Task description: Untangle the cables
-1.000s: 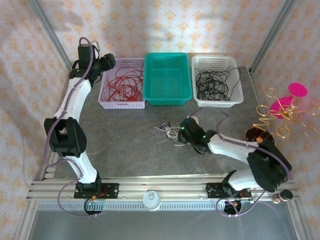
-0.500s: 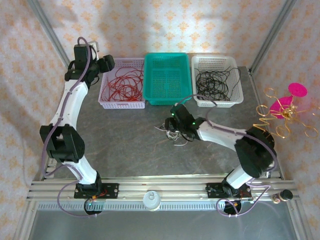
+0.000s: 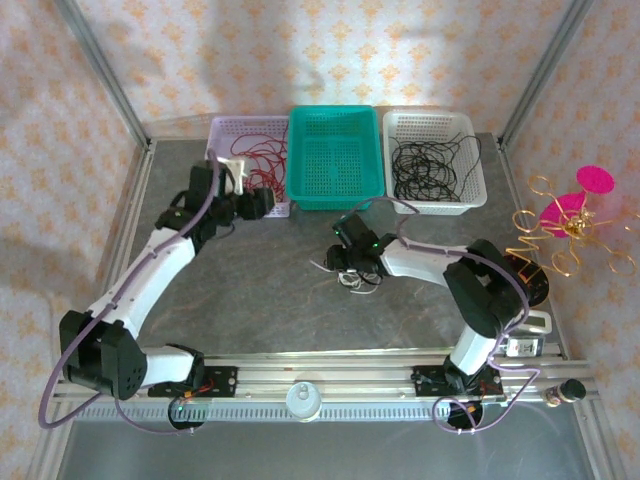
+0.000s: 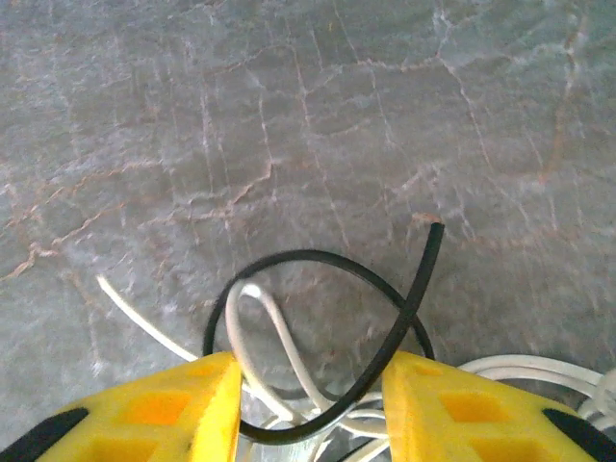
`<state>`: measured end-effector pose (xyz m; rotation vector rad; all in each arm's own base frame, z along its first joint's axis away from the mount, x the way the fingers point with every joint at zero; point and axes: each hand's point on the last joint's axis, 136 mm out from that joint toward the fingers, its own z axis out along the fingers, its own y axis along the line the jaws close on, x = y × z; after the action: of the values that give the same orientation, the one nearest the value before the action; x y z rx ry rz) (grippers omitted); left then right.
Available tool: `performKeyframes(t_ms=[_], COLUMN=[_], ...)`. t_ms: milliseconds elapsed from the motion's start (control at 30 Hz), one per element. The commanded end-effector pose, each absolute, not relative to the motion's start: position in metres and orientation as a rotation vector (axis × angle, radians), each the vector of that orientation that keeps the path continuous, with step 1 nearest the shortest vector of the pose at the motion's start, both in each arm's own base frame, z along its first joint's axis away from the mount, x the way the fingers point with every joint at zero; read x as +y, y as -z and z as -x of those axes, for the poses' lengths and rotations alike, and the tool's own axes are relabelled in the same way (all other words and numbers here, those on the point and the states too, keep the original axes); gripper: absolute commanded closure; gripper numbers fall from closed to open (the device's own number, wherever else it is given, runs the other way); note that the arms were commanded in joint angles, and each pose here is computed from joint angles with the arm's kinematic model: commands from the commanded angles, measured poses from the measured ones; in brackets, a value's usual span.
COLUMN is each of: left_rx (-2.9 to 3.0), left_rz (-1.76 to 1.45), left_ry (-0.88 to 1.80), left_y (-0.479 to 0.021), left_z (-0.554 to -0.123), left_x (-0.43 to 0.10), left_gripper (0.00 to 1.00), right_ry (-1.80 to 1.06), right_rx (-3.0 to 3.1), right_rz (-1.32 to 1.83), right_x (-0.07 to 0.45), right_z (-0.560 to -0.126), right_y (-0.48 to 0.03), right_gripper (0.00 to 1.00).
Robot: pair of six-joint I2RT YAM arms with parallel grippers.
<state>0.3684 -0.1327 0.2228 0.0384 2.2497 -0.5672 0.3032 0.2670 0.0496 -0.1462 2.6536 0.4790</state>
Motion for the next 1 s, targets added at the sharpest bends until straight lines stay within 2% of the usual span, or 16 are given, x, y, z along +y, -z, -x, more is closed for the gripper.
performKeyframes(t_ms=[0,167,300,433,500,733,867,967], left_rx=[2.131,2.11,2.08,2.09,2.102,2.104,2.113,2.113], left_rz=[-0.152,-0.295,-0.441,-0.544,-0.563,-0.585,-0.588,-0.585], left_ry=[0.725,0.829,0.901,0.946,0.954,0.974,0.966,0.964], left_y=[-0.234,-0.22,-0.216,-0.206,-0.199,-0.195,-0.193,-0.194], left_z=[-0.356,-0.344,-0.335,-0.328,-0.327,-0.326,-0.325,-0.325], left_x=[-0.17,-0.21,-0.248,-0.279,-0.288,-0.3,-0.3,-0.299], left_gripper=[0.37,0.39,0.41,0.47,0.48,0.49,0.49,0.49], right_ry=[-0.48,-0.308,-0.175,-0.139,-0.182,-0.364,-0.362,-0.328], right_rx=[2.596,2.638,2.727,2.763,2.776,2.792,2.789,2.812], right_rz=[0.072,-0.077,-0.203,-0.324,-0.378,-0.491,-0.494,-0.5], right_x=[0.258,0.202,0.139,0.107,0.104,0.129,0.136,0.139], right_z=[-0.305,-0.301,-0.284,-0.275,-0.274,-0.282,-0.287,-0.286], right_y=[-0.101,-0.119,-0.1,-0.086,-0.077,-0.047,-0.04,-0.03], right_gripper=[0.55,0.55,0.6,0.68,0.73,0.78,0.79,0.74])
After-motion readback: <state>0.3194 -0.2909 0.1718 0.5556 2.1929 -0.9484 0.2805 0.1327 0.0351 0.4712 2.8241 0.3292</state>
